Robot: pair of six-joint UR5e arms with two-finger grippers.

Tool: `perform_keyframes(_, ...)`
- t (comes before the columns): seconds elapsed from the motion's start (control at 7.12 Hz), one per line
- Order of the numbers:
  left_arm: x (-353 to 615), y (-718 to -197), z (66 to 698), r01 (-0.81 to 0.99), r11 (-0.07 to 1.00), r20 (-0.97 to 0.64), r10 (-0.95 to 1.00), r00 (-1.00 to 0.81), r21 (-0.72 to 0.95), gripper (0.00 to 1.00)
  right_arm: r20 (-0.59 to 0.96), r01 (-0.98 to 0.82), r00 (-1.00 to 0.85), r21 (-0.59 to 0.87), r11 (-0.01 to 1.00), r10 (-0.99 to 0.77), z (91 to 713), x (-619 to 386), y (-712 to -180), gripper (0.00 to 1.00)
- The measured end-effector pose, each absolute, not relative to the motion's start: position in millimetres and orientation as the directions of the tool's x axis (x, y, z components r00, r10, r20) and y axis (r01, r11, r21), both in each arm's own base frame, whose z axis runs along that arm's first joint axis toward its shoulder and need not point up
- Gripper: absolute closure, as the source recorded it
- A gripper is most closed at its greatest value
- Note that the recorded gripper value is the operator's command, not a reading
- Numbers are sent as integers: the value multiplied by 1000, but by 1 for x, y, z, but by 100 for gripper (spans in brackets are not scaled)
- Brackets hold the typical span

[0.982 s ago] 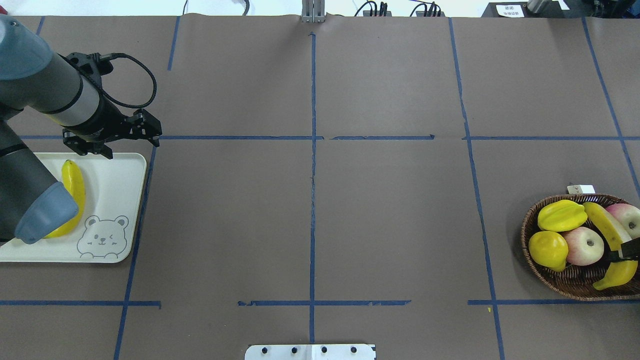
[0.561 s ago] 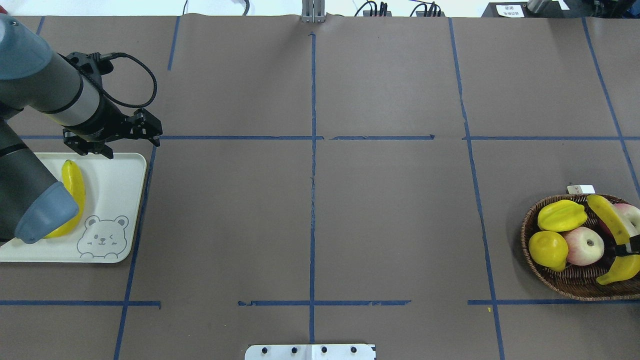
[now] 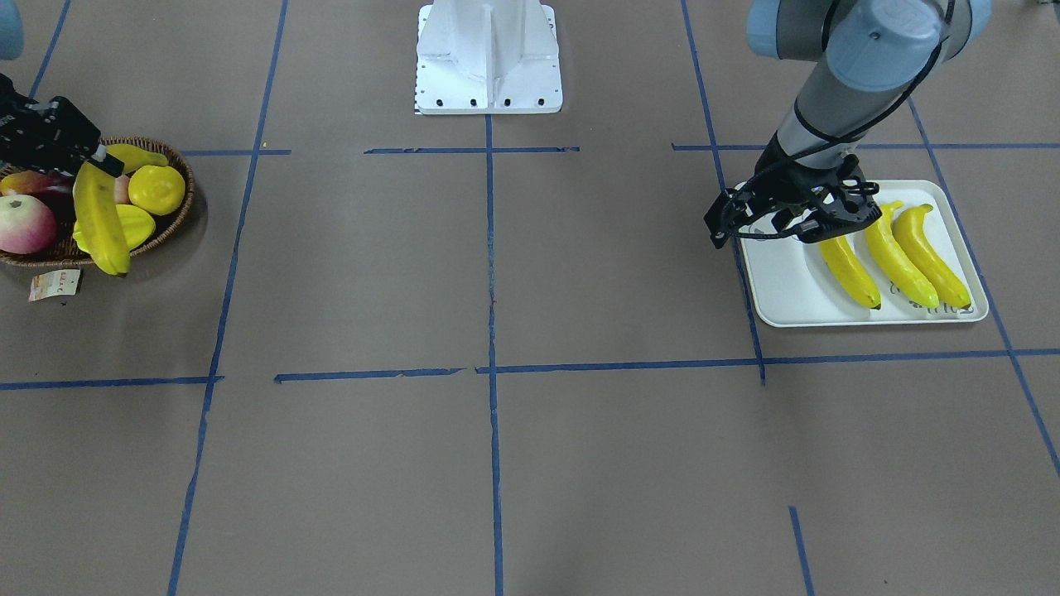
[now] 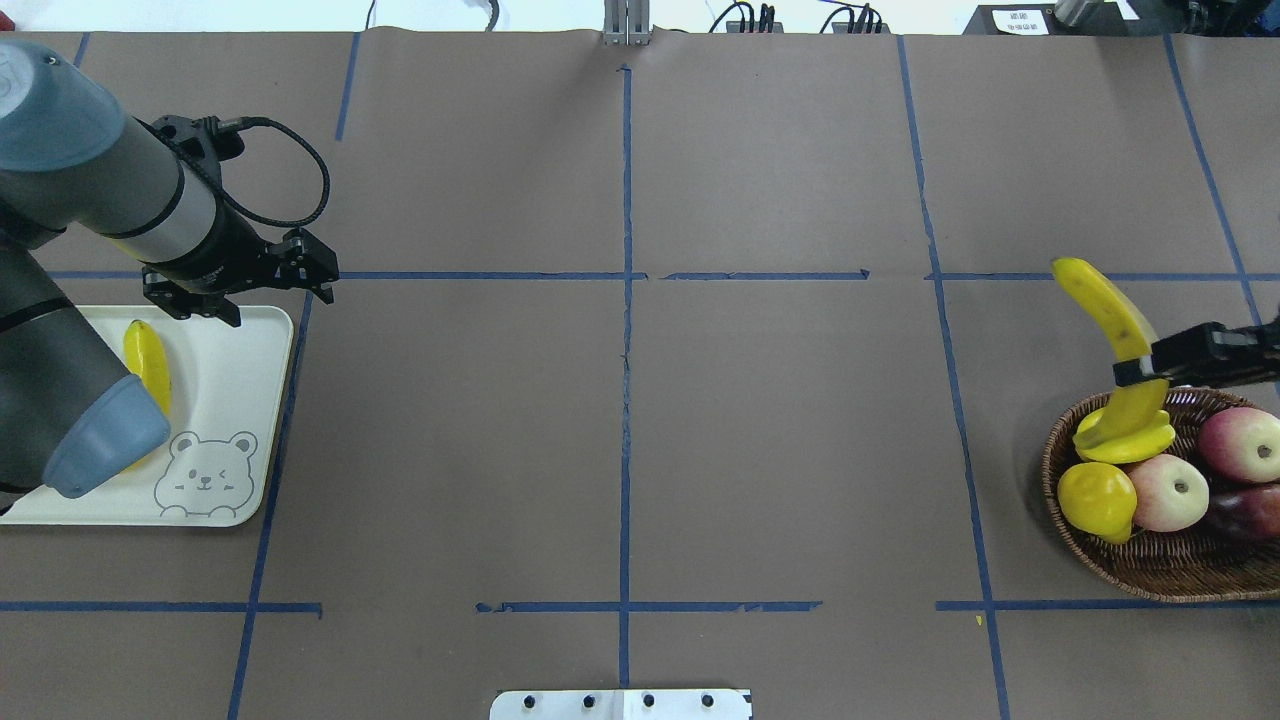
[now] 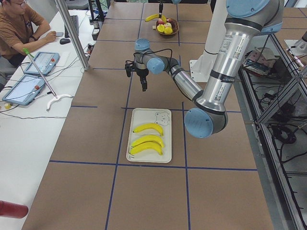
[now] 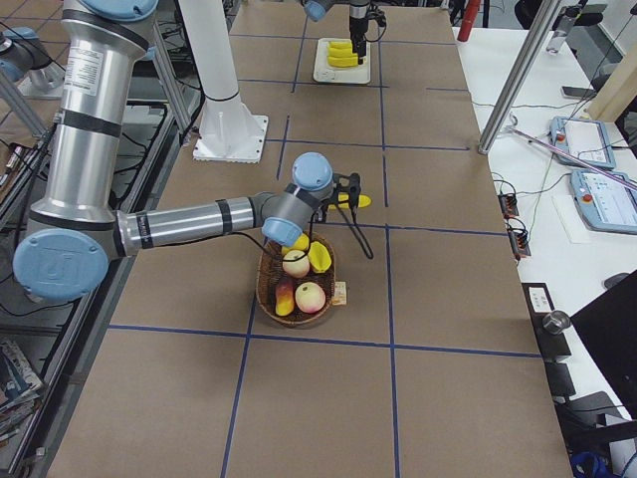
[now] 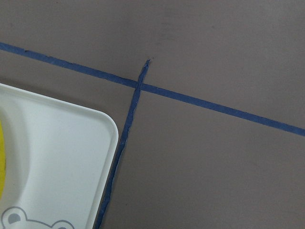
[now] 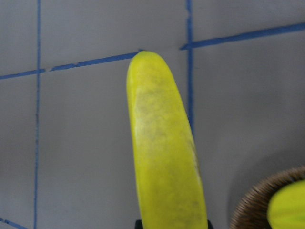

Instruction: Transfer all bananas from basket to plate

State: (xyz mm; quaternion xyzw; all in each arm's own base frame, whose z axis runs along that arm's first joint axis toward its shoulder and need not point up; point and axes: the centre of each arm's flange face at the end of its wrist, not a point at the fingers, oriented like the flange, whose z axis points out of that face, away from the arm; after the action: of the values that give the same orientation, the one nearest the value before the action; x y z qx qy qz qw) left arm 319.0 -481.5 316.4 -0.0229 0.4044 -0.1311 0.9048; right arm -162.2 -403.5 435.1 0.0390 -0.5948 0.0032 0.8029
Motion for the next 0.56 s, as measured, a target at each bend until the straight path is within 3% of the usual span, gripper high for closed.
perform_keyframes(0.56,357,-485,258,165,984,-811,-147,566,-63,0,943,30,286,170,985,-172,275,-327,-449,98)
